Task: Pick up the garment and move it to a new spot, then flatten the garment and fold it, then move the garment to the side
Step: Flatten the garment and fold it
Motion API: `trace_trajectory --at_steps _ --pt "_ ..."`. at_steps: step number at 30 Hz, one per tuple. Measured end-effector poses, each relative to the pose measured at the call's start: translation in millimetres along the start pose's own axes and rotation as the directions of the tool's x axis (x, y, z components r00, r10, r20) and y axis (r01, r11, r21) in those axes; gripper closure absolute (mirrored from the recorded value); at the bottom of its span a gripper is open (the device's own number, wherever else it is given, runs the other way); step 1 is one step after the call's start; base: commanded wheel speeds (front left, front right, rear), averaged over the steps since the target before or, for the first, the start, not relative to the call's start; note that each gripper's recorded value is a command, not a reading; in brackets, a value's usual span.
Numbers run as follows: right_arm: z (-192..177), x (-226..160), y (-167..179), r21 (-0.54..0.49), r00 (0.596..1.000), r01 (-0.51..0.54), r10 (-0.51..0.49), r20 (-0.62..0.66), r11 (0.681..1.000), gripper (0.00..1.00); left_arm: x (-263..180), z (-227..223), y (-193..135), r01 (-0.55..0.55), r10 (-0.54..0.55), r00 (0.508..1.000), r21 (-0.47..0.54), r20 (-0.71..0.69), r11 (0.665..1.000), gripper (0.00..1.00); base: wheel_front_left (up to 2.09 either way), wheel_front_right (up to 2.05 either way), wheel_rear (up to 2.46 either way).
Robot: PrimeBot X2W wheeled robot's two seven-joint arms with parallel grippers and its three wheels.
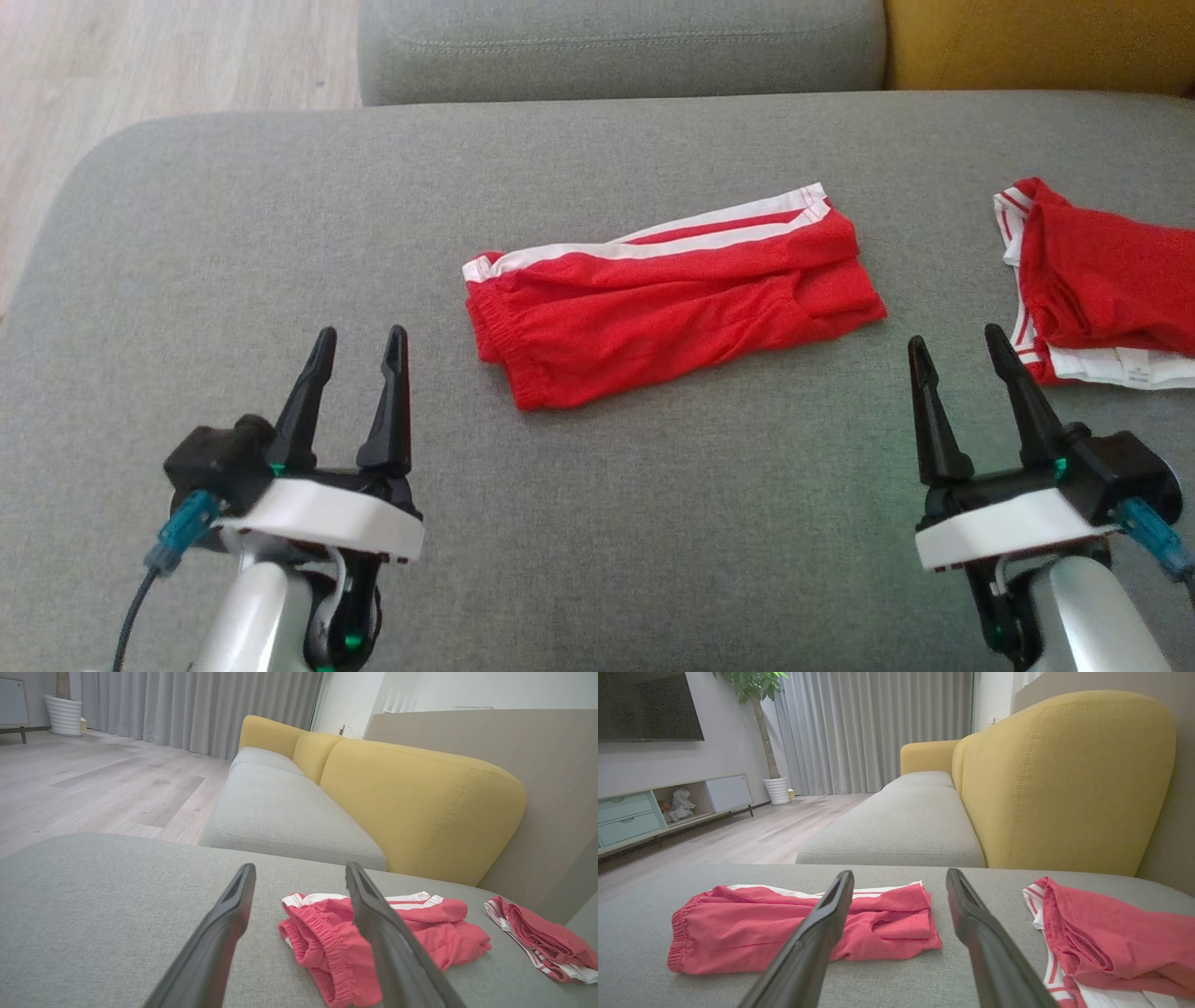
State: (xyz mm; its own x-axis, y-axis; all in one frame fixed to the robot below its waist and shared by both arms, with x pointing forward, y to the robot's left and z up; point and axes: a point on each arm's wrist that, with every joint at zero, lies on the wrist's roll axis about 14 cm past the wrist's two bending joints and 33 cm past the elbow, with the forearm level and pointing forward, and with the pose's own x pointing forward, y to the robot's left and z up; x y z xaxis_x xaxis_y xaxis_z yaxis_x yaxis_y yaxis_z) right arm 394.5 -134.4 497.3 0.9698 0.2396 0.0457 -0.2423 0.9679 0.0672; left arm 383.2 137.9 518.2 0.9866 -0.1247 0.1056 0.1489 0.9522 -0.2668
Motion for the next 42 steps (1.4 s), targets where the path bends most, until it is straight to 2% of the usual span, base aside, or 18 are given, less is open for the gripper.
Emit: trace_trajectory --at_steps 5,7,10,13,18,19,22,25,31,42 --pt "-7.6 3.9 4.1 0.023 0.999 0.001 0.0 -0.036 1.0 0.0 2.0 -2.4 0.7 0.007 -0.007 1.0 0.005 -0.002 1.0 0.0 0.0 0.0 0.0" --pt "-17.7 5.4 2.1 0.095 0.997 0.032 -0.025 -0.077 0.995 0.0 3.5 -5.0 2.4 0.003 -0.003 1.0 0.002 -0.007 1.0 0.0 0.0 0.0 0.0" --pt "-42.3 4.7 -4.7 0.241 0.982 0.108 -0.065 -0.18 0.965 0.0 5.2 -8.9 7.6 -0.008 0.008 1.0 0.001 -0.018 1.0 0.0 0.0 0.0 0.0" --pt "-63.4 8.6 -8.1 0.369 0.959 0.171 -0.069 -0.274 0.914 0.0 6.6 -15.1 11.8 -0.014 0.014 0.999 0.0 -0.036 1.0 0.0 0.0 0.0 0.0" --pt "-86.7 28.7 -0.1 0.579 0.932 0.24 -0.018 -0.362 0.779 0.0 5.5 -22.2 20.8 -0.041 0.041 0.998 -0.011 -0.057 0.999 0.0 0.0 0.0 0.0" --pt "-96.9 34.9 4.4 0.625 0.92 0.264 0.003 -0.392 0.735 0.0 5.5 -23.4 22.7 -0.049 0.048 0.997 -0.019 -0.061 0.999 0.0 0.0 0.0 0.0" --pt "-112.6 43.9 13.2 0.657 0.897 0.291 0.039 -0.439 0.696 0.0 4.3 -26.4 26.9 -0.067 0.065 0.995 -0.015 -0.072 0.998 0.0 0.0 0.0 0.0" --pt "-116.8 59.7 13.9 0.683 0.894 0.308 0.044 -0.445 0.662 0.0 2.8 -29.4 26.1 -0.067 0.065 0.994 -0.017 -0.083 0.998 0.0 0.0 0.0 0.0" --pt "-123.4 89.0 13.9 0.706 0.887 0.327 0.052 -0.458 0.628 0.0 -2.1 -35.4 31.7 -0.105 0.101 0.989 -0.025 -0.105 0.994 0.0 0.0 0.0 0.0" --pt "-130.0 120.2 22.3 0.694 0.871 0.321 0.086 -0.483 0.645 0.0 1.5 -37.0 39.5 -0.132 0.13 0.985 -0.014 -0.111 0.991 0.0 0.0 0.0 0.0"
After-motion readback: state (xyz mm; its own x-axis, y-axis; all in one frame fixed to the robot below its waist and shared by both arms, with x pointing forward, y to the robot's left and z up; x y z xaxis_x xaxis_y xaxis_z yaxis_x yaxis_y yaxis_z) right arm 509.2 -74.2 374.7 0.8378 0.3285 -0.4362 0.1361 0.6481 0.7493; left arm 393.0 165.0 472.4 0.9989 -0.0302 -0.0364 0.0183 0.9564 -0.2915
